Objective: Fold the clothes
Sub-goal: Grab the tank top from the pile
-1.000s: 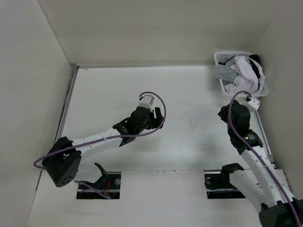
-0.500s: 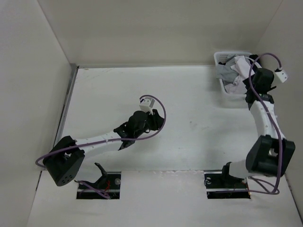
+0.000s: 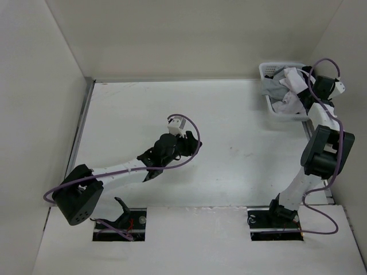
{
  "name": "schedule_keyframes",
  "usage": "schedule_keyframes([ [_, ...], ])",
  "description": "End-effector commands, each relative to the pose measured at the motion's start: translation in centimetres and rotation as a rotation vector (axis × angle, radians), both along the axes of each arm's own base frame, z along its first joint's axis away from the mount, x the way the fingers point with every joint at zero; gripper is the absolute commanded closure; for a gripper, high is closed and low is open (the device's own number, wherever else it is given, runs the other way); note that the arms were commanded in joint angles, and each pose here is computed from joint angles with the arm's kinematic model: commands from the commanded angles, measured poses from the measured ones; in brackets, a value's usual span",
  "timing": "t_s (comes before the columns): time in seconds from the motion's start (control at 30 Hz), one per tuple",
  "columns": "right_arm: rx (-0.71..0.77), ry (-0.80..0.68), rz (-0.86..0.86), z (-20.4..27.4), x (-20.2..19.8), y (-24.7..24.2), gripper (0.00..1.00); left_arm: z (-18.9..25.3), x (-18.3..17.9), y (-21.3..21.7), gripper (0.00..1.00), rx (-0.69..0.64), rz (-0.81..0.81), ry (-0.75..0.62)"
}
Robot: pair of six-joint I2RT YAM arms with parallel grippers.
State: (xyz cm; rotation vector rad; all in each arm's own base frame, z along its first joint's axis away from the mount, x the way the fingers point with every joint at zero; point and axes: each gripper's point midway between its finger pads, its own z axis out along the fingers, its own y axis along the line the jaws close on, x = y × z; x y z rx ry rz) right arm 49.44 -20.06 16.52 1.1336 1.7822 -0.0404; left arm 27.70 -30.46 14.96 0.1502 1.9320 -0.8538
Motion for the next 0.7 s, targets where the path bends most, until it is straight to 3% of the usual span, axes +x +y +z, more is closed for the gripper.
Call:
schedule_keyframes([
  [0.0, -0.044, -0.17, 0.002, 5.5, 2.5, -1.9, 0.47, 1.1, 0.4, -0.3, 0.51, -0.039, -0.005, -0.037],
  [0.07, -0.044, -0.177, -0.001, 5.6, 2.8, -2.3, 0.55, 1.1, 0.5, -0.3, 0.51, -0.038, -0.005, -0.038],
  [0.27, -0.041, -0.2, 0.01, 5.8, 4.1, -2.8, 0.44, 1.3, 0.7, 0.0, 0.52, -0.042, 0.006, -0.046],
  [0.43, -0.006, -0.2, 0.023, 5.3, 5.2, -2.9, 0.64, 1.2, 0.8, -0.1, 0.52, -0.042, 0.003, -0.047],
  [0.53, 0.01, -0.198, 0.031, 4.9, 5.4, -2.7, 0.68, 1.2, 0.9, 0.0, 0.52, -0.04, 0.007, -0.047],
  [0.67, 0.02, -0.213, 0.017, 5.3, 4.8, -2.6, 0.96, 1.3, 0.9, 0.1, 0.52, -0.041, 0.008, -0.05],
])
